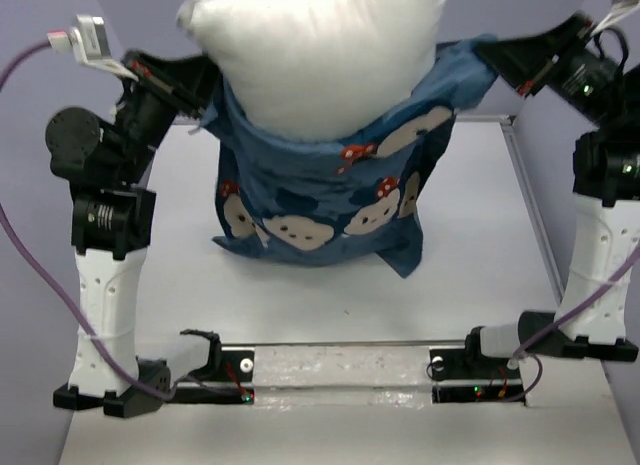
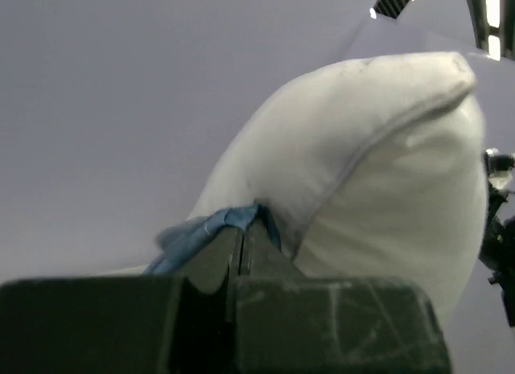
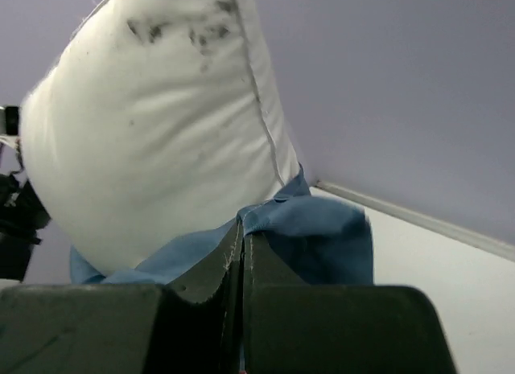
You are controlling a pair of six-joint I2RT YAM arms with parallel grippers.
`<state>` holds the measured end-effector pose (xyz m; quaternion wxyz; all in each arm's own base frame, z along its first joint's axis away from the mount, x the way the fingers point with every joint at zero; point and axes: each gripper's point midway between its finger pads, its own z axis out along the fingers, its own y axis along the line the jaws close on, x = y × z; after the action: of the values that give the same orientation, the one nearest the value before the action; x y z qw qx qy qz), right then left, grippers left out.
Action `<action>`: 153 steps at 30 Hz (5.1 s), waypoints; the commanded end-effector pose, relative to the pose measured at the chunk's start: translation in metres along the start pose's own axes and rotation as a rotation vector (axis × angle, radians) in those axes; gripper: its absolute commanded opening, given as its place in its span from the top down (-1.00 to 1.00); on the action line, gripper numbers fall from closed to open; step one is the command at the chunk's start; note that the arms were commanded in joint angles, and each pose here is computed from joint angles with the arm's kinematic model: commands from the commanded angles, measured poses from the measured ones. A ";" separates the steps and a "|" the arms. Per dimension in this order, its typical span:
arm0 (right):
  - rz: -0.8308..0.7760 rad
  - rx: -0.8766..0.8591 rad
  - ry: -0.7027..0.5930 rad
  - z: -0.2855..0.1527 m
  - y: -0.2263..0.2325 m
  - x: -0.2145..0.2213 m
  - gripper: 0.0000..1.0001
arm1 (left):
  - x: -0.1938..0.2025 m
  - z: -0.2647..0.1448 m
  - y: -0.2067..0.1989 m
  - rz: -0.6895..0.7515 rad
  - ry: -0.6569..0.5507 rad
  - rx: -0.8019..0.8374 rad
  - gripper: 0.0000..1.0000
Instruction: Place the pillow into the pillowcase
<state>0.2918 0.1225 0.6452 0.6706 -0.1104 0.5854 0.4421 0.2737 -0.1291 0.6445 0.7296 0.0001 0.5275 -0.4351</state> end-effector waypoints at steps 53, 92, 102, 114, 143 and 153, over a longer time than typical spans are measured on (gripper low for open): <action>-0.249 -0.107 -0.208 -0.043 0.077 -0.078 1.00 | -0.111 -0.053 -0.118 0.258 -0.256 0.333 1.00; -0.333 -0.239 -0.188 -0.106 0.181 -0.026 1.00 | -0.168 -0.090 -0.121 0.279 -0.502 0.055 1.00; 0.034 -0.225 -0.109 -0.098 0.101 0.046 1.00 | -0.194 -0.100 -0.090 0.326 -0.632 -0.143 1.00; 0.371 -0.240 0.361 -0.056 0.130 0.326 1.00 | -0.113 -0.029 0.033 0.443 -0.287 -0.443 1.00; 0.289 0.477 0.623 -0.165 -0.017 0.481 1.00 | 0.393 0.214 0.125 0.536 0.476 -0.147 0.61; 0.217 0.704 0.573 -0.191 -0.064 0.471 0.97 | 0.372 0.189 0.080 0.377 0.573 -0.048 -0.98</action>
<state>0.1606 0.1981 0.1463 0.4033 0.0276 0.8724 0.2749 0.5386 -0.4227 0.3037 0.5892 0.2107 0.7513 -0.2098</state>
